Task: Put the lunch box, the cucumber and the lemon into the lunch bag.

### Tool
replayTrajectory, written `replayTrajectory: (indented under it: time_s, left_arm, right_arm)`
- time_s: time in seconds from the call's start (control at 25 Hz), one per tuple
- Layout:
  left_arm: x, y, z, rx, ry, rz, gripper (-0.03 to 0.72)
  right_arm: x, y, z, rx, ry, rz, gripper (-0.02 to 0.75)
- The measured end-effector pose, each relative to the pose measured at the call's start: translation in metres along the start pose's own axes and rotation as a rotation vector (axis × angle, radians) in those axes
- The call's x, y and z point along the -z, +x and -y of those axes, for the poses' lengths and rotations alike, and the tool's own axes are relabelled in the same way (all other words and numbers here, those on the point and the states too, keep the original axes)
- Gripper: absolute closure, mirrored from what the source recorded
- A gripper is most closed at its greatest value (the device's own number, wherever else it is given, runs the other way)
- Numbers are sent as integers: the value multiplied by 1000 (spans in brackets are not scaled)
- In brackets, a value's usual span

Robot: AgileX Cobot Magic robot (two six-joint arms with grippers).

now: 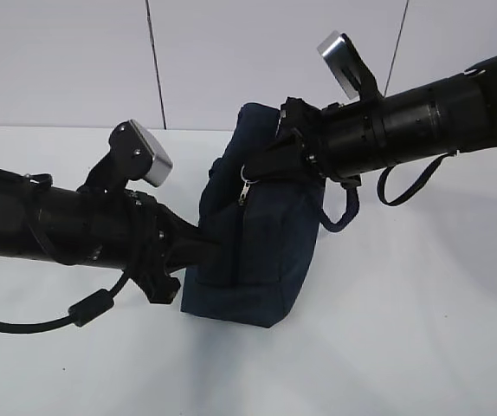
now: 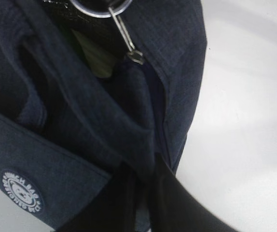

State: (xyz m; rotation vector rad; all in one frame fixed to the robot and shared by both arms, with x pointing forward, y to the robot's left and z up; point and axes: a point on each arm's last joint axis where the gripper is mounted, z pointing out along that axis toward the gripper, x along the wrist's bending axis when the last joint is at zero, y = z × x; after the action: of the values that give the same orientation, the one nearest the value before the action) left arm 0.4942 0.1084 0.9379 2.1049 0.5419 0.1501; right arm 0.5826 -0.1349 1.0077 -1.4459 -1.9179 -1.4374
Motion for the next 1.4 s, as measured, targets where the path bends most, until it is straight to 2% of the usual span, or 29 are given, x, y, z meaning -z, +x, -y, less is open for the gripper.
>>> replayTrajectory:
  time_s: [0.92, 1.24, 1.4]
  left_arm:
    - [0, 3, 0, 24, 2, -31, 676]
    - [0, 4, 0, 26, 5, -37, 676]
    - [0, 4, 1, 19, 13, -41, 676]
  right_arm:
    - [9, -7, -8, -2, -57, -3, 717]
    - [8, -7, -7, -6, -56, -40, 717]
    - [0, -14, -12, -16, -16, -111, 717]
